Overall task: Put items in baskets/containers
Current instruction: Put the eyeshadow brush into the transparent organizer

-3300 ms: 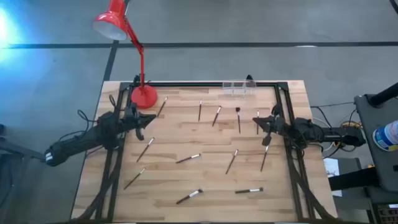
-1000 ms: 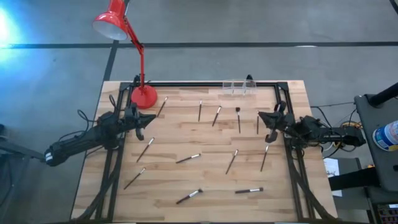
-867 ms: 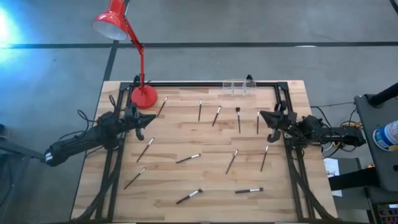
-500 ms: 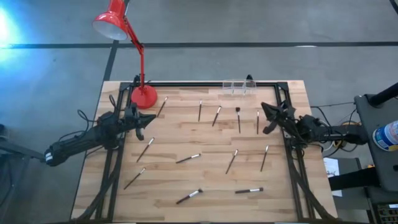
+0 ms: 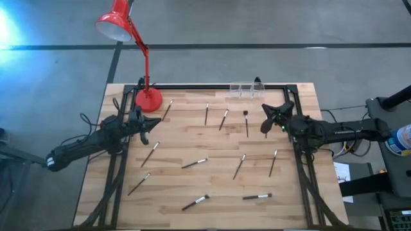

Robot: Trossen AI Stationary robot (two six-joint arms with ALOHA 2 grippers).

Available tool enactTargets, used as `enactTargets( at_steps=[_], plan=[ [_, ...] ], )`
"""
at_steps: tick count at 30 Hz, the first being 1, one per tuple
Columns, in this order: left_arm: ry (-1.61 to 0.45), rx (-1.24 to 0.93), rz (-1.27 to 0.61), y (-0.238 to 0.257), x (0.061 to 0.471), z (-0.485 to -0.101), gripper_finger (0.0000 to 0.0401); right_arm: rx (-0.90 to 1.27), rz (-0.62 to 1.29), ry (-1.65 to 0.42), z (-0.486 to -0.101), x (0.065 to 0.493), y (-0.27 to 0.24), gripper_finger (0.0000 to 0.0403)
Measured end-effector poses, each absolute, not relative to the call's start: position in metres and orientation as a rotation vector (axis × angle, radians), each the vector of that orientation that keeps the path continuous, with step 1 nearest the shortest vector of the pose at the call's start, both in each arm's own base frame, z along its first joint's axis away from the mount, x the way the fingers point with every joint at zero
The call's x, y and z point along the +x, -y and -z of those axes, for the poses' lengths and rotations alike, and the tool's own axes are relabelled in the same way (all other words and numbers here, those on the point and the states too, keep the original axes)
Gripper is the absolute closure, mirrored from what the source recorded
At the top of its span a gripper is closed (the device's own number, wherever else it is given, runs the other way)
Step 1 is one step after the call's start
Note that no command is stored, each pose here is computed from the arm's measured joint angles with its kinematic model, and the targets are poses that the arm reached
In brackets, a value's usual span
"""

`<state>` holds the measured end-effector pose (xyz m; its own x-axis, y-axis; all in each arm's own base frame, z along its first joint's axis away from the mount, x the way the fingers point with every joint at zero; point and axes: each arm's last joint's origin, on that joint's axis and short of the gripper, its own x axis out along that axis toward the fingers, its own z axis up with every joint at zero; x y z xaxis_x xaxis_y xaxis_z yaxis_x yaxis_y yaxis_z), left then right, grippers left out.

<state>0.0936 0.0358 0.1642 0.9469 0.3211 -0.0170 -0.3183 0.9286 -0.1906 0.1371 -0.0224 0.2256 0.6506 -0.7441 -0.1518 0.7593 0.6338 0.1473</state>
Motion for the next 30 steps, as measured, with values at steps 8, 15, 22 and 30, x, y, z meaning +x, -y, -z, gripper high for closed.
enactTargets(
  at_steps=[8, 15, 22, 30],
  plan=[
    [0.014, -0.193, -0.328, -0.036, 0.094, -0.164, 0.0401, 0.283, 0.971, -0.245, -0.221, 0.152, 0.031, 0.0394],
    [0.015, -0.193, -0.328, -0.036, 0.094, -0.164, 0.0401, 0.401, 1.003, -0.342, -0.205, 0.153, 0.041, 0.0394],
    [0.013, -0.179, -0.327, -0.036, 0.094, -0.164, 0.0401, 0.544, 1.099, -0.47, -0.181, 0.146, 0.051, 0.0394],
    [0.012, -0.168, -0.327, -0.036, 0.094, -0.164, 0.0401, 0.656, 1.212, -0.614, -0.159, 0.144, 0.073, 0.0365]
  ],
)
